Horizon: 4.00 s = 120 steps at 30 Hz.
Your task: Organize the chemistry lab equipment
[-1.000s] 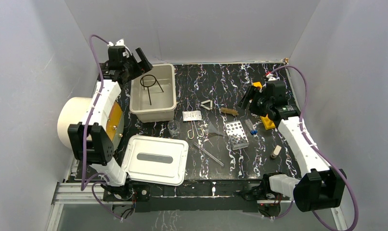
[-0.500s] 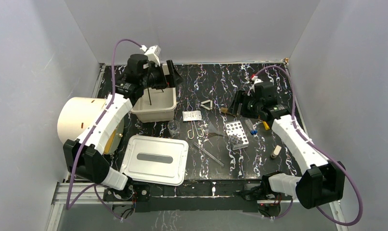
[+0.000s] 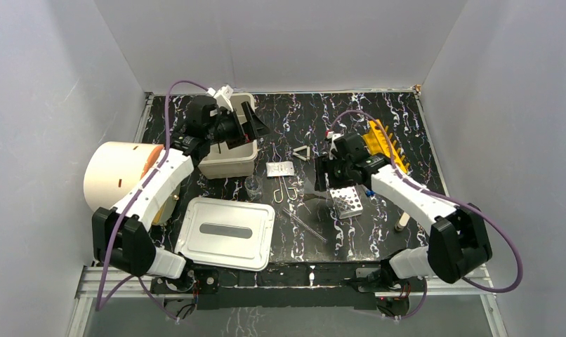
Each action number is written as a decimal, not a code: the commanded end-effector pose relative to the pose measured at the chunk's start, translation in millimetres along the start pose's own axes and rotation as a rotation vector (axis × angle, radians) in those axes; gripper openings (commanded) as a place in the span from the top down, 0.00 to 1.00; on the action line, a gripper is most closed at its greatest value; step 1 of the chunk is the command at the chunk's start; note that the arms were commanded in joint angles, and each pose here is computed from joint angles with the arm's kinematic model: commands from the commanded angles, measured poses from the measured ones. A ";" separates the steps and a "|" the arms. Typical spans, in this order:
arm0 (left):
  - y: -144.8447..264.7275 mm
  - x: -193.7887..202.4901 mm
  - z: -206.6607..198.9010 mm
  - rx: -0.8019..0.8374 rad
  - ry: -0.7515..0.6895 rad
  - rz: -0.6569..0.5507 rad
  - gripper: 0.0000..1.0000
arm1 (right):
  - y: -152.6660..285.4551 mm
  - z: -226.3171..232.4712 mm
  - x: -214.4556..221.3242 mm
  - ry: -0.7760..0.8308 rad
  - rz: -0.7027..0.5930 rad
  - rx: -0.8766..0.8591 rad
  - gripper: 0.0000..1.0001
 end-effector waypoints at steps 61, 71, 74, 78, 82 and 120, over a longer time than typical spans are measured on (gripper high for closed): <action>36.9 -15.9 -33.3 0.004 0.076 -0.102 0.02 | -12.9 49.6 -66.0 0.260 -0.307 -0.164 0.89; 36.8 -13.2 -48.9 0.129 0.275 -0.096 0.04 | 54.6 100.5 -117.0 0.243 -0.511 -0.497 0.88; 32.2 -7.9 -48.1 0.120 0.498 -0.063 0.06 | 58.5 105.2 -122.6 0.298 -0.551 -0.536 0.88; 30.9 -7.6 -48.9 0.117 0.559 -0.059 0.11 | 56.2 102.0 -131.0 0.416 -0.567 -0.492 0.88; 24.5 -1.8 -46.8 0.124 0.583 0.016 0.22 | 58.5 102.2 -138.8 0.530 -0.581 -0.479 0.88; 64.1 -78.3 13.0 -0.337 0.216 -0.227 1.00 | 86.9 82.9 -120.2 0.403 -0.666 -0.324 0.18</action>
Point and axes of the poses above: each gripper's point midway between its finger pads, its own y axis back along the fingers, its own z axis along the line the jaws close on, x = y × z, the point moved 7 cm from there along y, back along the fingers, and after that the axes turned 5 degrees about y, right-handed, at the moved point
